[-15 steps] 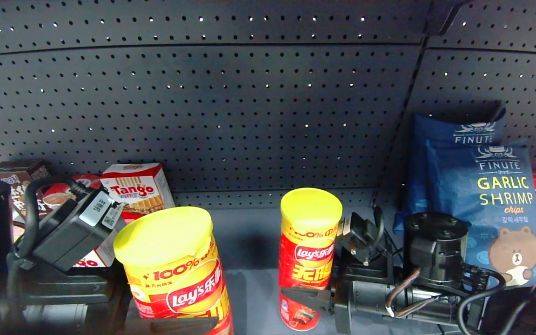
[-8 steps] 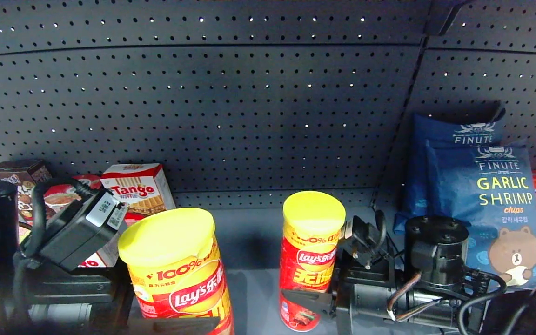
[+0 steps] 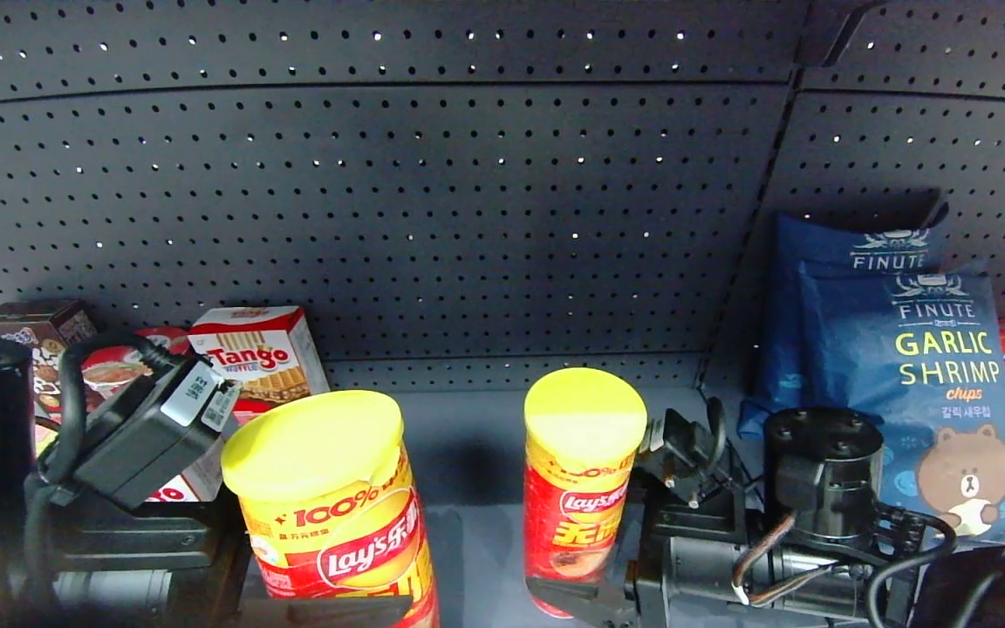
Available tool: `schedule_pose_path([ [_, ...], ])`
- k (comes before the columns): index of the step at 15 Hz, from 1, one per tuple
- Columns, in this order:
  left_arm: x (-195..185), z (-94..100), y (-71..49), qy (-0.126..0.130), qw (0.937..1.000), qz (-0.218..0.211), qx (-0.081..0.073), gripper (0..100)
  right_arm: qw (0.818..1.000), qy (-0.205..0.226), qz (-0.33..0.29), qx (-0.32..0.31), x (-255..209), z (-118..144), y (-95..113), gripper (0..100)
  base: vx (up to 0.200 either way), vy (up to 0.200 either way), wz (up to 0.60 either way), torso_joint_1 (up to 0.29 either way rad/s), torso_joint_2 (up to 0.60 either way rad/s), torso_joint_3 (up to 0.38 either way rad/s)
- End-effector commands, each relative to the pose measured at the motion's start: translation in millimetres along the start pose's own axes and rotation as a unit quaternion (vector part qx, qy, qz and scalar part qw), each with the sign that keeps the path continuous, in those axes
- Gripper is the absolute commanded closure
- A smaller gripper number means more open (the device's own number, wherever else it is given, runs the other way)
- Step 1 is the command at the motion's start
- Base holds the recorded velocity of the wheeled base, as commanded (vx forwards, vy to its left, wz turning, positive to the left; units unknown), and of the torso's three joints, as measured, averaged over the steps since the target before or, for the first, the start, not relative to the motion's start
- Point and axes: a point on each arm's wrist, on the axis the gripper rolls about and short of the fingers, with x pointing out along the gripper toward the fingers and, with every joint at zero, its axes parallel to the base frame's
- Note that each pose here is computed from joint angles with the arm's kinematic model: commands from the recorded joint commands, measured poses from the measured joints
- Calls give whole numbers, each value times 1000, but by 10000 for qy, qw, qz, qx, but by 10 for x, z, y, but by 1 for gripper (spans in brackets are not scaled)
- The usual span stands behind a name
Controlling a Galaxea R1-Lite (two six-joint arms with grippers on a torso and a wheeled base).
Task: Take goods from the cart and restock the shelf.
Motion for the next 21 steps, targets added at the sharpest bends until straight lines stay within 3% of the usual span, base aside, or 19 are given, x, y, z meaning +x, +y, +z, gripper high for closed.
schedule_pose_path([
  [1, -6, 4, -5, -11, 10000, 8, 13, 100, 9999, -110, 0, -47, -90, 59, 45, 0, 0, 0, 0, 0, 0, 0],
  [6, -8, 1, -8, -12, 10000, 1, 13, 100, 9986, -485, -13, -232, -525, 232, 258, 0, 0, 0, 0, 0, 0, 0],
  [11, -13, -4, -14, -11, 10000, 8, 13, 100, 9972, -643, -222, -323, -879, 212, 360, 0, 0, 0, 0, 0, 0, 0],
  [13, -13, -13, -14, 0, 10000, 7, 2, 100, 9947, -839, -440, -408, -1030, 283, 350, 0, 0, 0, 0, 0, 0, 0],
  [16, -14, 0, -13, -16, 10000, 9, 18, 100, 9942, -851, -525, -407, -1341, 511, 510, 0, 0, 0, 0, 0, 0, 0],
  [18, -16, 3, -15, -27, 10000, 11, 28, 100, 9854, -789, -1480, -306, -1589, 625, 612, 0, 0, 0, 0, 0, 0, 0],
  [21, -25, 19, -17, -56, 10000, 22, 53, 100, 9715, -638, -2276, -184, -1883, 530, 756, 0, 0, 0, 0, 0, 0, 0],
])
